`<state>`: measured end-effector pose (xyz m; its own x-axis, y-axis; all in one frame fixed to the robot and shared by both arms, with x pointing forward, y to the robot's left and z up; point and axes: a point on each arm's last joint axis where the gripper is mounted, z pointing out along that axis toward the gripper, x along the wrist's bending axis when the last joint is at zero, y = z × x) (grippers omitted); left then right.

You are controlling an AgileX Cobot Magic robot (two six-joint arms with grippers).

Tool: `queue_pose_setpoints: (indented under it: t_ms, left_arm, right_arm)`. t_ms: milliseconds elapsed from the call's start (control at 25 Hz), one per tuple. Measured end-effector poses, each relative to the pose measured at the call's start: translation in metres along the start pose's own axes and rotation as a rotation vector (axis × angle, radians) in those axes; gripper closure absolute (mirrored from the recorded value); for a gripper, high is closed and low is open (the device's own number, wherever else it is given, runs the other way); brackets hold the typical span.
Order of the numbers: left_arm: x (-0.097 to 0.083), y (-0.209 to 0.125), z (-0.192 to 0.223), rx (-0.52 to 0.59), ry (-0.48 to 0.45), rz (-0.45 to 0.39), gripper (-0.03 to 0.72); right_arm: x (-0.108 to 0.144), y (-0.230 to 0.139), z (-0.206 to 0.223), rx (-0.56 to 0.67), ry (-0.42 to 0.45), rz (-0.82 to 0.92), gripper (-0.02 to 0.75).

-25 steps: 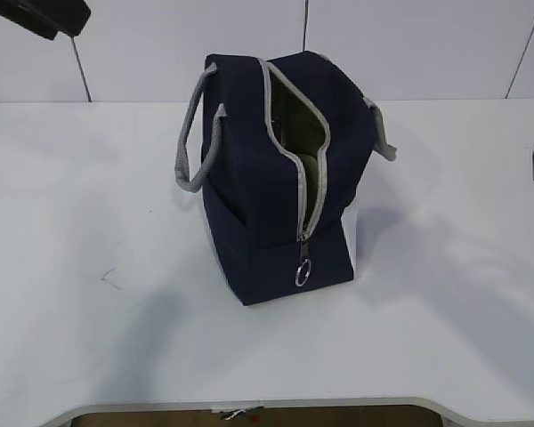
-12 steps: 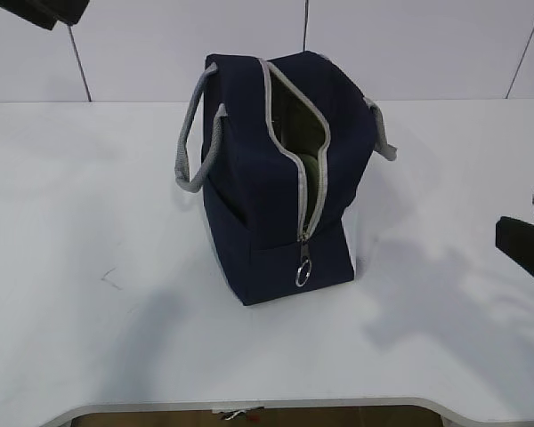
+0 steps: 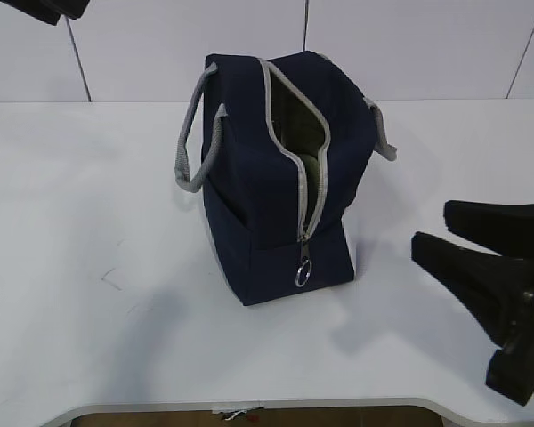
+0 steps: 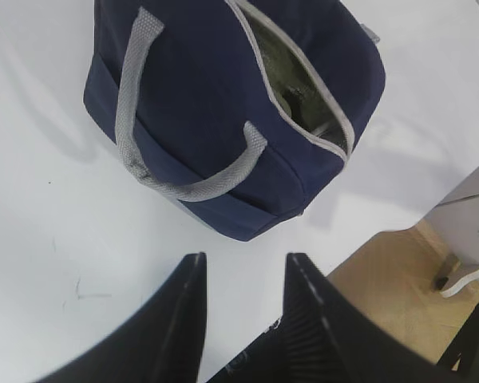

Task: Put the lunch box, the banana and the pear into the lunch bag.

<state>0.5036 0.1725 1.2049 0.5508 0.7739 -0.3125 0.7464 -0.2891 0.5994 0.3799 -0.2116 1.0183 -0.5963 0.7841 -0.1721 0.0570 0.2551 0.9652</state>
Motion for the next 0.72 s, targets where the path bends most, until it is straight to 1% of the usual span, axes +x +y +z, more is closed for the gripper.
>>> queue_pose_setpoints:
  t_ms: [120,280,480,720]
  left_arm:
    - [-0.001,0.000,-0.002,-0.005,-0.003,0.001,0.436]
    - [-0.002,-0.001,-0.003,-0.009,-0.005,0.002,0.436]
    - [-0.002,-0.001,-0.003,-0.009,-0.005,0.002,0.436]
    - [-0.002,-0.001,-0.004,-0.011,-0.007,0.002,0.436]
  right_arm:
    - [0.004,-0.007,0.013,0.016,0.057,0.021,0.388]
    - [0.008,-0.023,0.032,0.079,0.102,0.056,0.388]
    - [0.011,-0.046,0.051,0.179,0.122,0.121,0.389]
    - [0.014,-0.060,0.065,0.185,0.140,0.186,0.390]
